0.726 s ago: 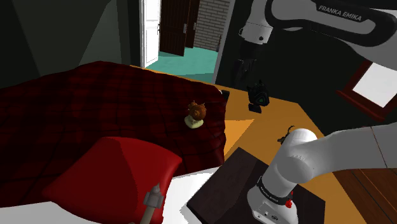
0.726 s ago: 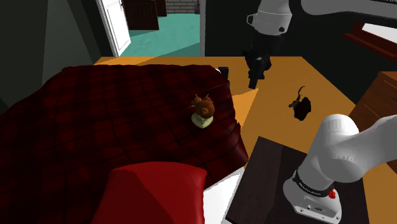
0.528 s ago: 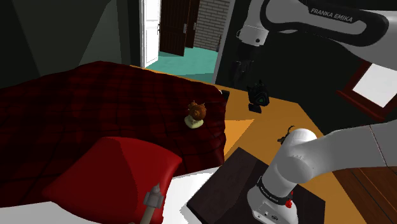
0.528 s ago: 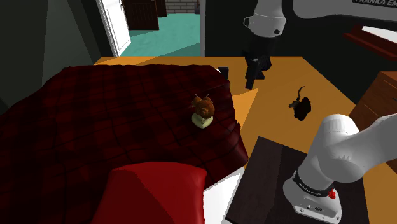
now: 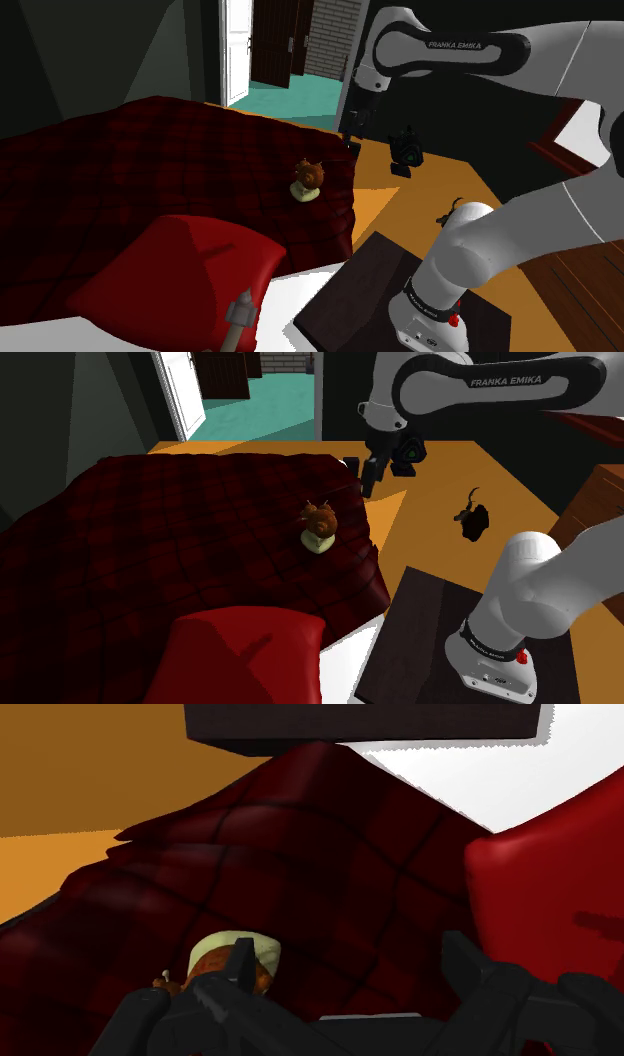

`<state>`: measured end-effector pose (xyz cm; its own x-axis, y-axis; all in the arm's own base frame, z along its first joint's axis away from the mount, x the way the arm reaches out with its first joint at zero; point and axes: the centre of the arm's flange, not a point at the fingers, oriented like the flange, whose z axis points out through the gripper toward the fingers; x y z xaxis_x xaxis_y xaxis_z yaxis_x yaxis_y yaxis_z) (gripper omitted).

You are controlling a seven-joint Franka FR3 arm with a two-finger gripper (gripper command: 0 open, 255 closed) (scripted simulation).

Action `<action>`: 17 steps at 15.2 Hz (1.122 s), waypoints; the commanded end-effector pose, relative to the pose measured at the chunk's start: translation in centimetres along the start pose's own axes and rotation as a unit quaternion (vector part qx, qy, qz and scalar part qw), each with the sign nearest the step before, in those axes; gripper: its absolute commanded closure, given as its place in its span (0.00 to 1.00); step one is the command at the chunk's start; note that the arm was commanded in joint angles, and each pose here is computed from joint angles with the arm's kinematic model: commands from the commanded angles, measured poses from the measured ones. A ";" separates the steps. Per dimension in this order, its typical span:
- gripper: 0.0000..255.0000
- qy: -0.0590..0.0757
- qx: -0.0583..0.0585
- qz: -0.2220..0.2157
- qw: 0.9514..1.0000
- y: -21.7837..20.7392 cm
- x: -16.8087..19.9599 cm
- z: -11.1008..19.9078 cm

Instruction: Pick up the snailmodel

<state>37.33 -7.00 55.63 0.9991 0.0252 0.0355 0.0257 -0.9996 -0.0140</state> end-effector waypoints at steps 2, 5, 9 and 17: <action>0.00 0.003 0.000 -0.004 1.000 1.9 2.5 2.2; 0.00 0.004 0.000 -0.007 1.000 3.8 5.0 4.6; 0.00 0.006 0.000 -0.012 1.000 6.3 8.3 7.8; 0.00 0.011 0.000 -0.022 1.000 11.1 15.1 14.1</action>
<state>52.36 -16.94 42.68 0.9963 0.0659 0.0550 0.0666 -0.9977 -0.0119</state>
